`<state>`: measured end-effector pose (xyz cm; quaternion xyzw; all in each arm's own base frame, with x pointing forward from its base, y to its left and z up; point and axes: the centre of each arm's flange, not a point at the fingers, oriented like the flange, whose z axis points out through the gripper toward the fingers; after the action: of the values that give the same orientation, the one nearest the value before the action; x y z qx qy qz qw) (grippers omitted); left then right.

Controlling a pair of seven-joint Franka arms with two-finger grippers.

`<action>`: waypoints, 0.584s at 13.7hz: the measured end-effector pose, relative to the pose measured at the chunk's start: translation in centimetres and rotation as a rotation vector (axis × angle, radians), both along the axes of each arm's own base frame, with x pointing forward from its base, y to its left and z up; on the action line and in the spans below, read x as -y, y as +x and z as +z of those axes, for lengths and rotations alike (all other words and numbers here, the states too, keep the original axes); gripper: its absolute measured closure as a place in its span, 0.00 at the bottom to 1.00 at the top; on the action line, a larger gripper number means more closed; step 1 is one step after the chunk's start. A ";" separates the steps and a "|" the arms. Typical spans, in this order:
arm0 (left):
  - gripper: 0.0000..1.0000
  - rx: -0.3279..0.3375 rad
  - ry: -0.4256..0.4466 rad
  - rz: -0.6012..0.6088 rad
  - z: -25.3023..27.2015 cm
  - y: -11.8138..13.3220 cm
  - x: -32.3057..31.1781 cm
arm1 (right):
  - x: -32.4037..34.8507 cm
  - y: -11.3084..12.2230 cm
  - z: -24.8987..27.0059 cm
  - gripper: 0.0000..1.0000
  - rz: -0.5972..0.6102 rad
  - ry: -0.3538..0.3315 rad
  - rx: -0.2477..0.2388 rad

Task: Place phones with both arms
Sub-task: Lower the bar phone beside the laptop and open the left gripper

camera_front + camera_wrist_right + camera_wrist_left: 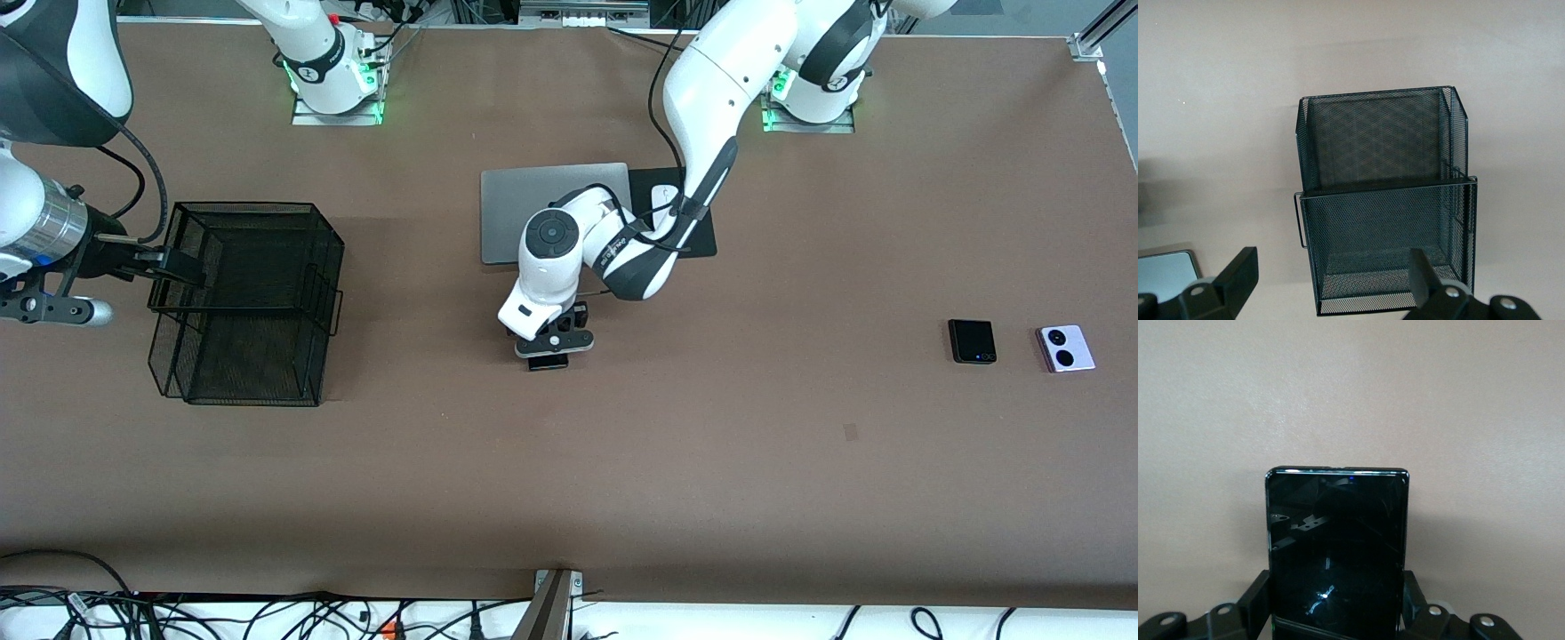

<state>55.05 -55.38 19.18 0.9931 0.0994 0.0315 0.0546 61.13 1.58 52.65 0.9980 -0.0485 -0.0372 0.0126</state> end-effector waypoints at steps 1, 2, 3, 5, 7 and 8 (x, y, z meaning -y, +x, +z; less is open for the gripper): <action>0.20 0.002 0.000 0.007 0.1 -0.2 0.3 | 0.0 0.0 0.0 0.00 -0.002 0.000 0.000; 0.20 0.003 0.000 0.011 0.1 -0.5 0.5 | 0.0 0.0 0.0 0.00 -0.004 0.000 0.000; 0.20 0.002 0.001 0.015 0.0 -0.7 0.7 | 0.0 0.0 0.0 0.00 -0.005 0.000 0.001; 0.20 -0.002 0.006 0.019 -0.5 -1.0 0.9 | 0.0 0.0 0.1 0.00 -0.005 0.000 0.004; 0.20 -0.011 0.017 0.019 -1.6 -1.1 0.7 | -0.1 0.1 0.3 0.00 -0.004 0.000 0.008; 0.20 -0.011 0.017 0.020 -2.3 -1.1 0.6 | -0.1 0.1 0.4 0.00 -0.004 0.000 0.010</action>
<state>53.94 -55.98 16.91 0.9926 0.1092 0.0273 0.0452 61.23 1.66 53.03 0.9981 -0.0506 -0.0324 0.0123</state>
